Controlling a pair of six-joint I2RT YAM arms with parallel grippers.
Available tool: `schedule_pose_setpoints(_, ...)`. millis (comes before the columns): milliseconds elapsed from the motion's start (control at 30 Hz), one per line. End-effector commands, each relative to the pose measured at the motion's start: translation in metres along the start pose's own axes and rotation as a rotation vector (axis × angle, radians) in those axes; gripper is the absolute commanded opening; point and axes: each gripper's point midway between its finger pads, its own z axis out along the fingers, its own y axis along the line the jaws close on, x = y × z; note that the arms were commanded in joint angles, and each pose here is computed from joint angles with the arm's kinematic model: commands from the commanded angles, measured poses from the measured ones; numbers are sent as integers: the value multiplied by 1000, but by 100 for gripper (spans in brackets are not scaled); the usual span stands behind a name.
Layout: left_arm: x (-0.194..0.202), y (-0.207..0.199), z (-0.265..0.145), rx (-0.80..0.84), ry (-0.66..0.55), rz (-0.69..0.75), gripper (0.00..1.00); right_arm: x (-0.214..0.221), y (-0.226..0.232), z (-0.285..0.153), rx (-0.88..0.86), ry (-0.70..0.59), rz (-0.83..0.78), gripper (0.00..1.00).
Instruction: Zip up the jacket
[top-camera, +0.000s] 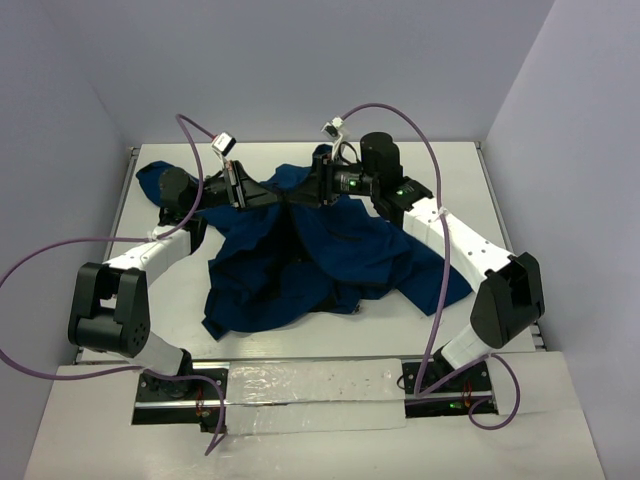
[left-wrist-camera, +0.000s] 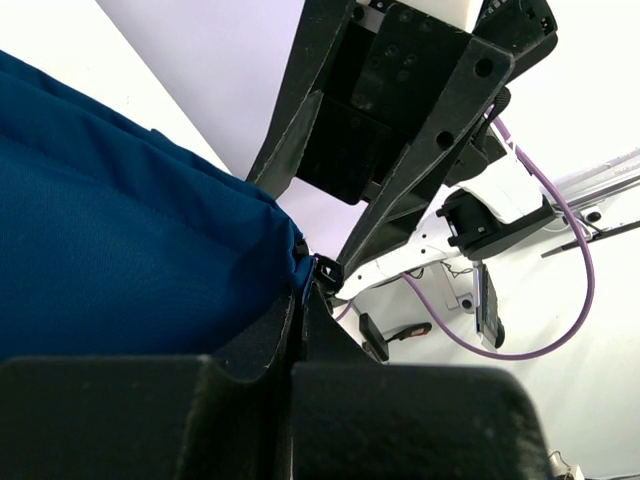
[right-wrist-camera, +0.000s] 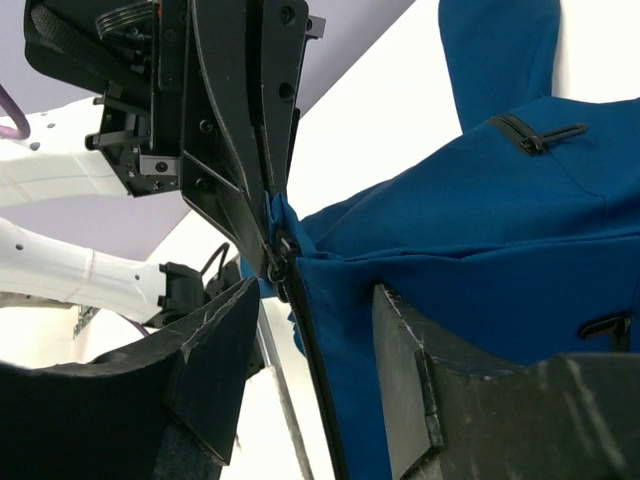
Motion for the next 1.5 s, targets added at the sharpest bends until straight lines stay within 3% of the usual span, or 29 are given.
schedule_pose_setpoints(0,-6,-34,4,70,21,124,0,-24,25,0,-77,-46,-64,53)
schedule_pose_setpoints(133,-6,-33,4,68,20,124,0,-26,28,-3,-77,-55,-78,47)
schedule_pose_setpoints(267,-5,-31,4,71,18,113,0,-27,31,-6,-82,-71,-96,28)
schedule_pose_setpoints(433,-6,-30,5,73,19,114,0,-28,35,-8,-93,-71,-104,18)
schedule_pose_setpoints(600,-5,-28,4,69,19,107,0,-30,38,-8,-103,-79,-107,0)
schedule_pose_setpoints(1467,8,-17,4,36,35,89,0,-58,59,-22,-108,-188,-144,0)
